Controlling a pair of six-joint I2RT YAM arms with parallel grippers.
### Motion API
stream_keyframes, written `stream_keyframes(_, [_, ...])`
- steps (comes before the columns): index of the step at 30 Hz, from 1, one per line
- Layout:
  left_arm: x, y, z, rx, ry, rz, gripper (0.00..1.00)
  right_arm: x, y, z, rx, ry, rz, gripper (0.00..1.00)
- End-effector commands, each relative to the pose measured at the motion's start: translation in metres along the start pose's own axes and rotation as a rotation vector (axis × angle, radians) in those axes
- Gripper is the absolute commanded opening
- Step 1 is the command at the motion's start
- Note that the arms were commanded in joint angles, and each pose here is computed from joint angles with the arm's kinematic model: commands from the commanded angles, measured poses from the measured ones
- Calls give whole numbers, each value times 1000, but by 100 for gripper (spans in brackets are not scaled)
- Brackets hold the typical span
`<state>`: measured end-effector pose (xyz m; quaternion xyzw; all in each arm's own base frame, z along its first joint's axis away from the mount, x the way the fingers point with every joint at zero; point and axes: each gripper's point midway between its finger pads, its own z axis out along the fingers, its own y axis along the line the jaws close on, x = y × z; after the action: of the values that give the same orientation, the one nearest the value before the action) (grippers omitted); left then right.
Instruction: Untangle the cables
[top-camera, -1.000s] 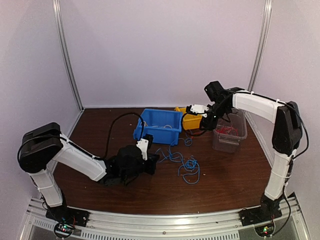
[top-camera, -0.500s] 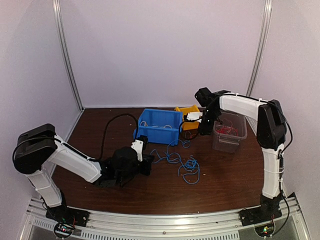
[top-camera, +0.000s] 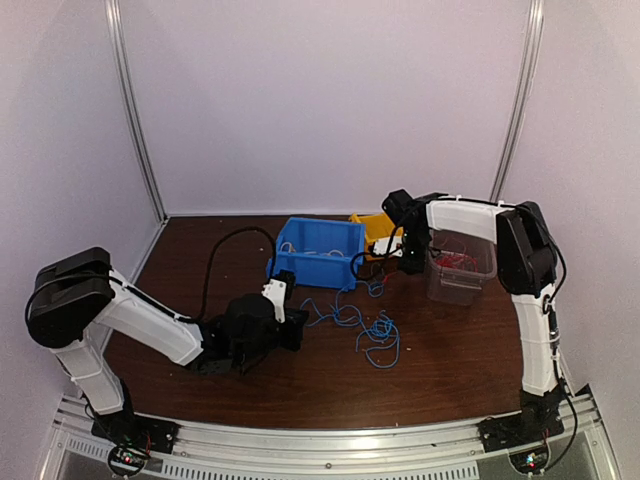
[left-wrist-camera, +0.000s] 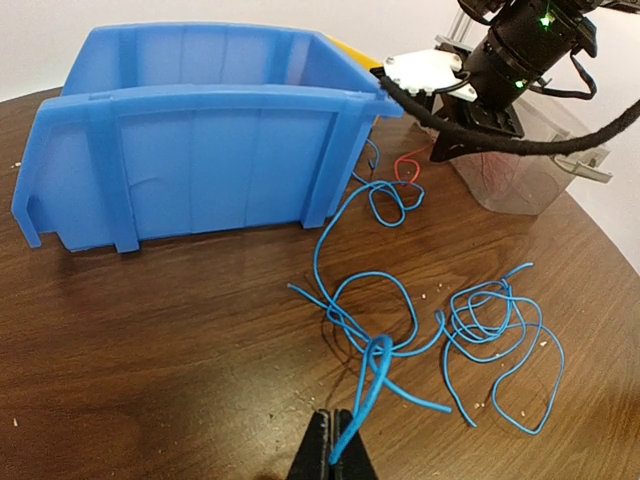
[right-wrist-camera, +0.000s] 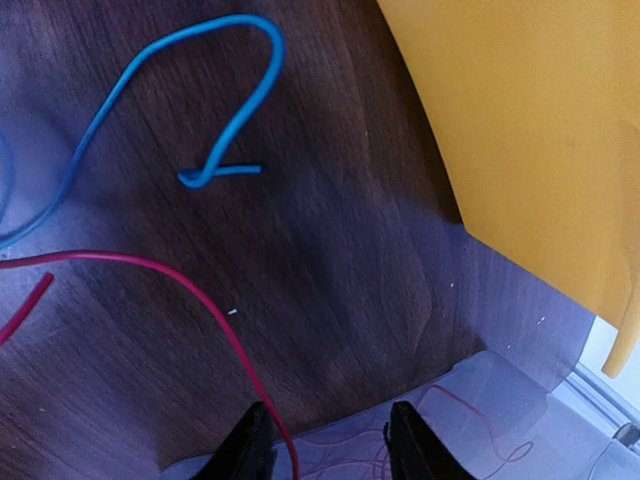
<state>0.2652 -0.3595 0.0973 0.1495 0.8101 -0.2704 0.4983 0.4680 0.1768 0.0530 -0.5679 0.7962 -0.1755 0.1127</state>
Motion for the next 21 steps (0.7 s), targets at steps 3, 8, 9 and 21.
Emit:
stream_keyframes(3, [-12,-7,4,12,-49,-25,0,3,1,8,26,40,-29,19])
stream_keyframes(8, [-12,-9,5,18,-44,-24,0,-3,-18,-20,87,-23,9,0])
stream_keyframes(9, [-12,-8,5,17,-44,-22,0,-4,-24,-32,109,-46,22,0])
stream_keyframes(21, [-9,-10,11,14,-31,-16,0,14,-83,-203,383,-344,149,0])
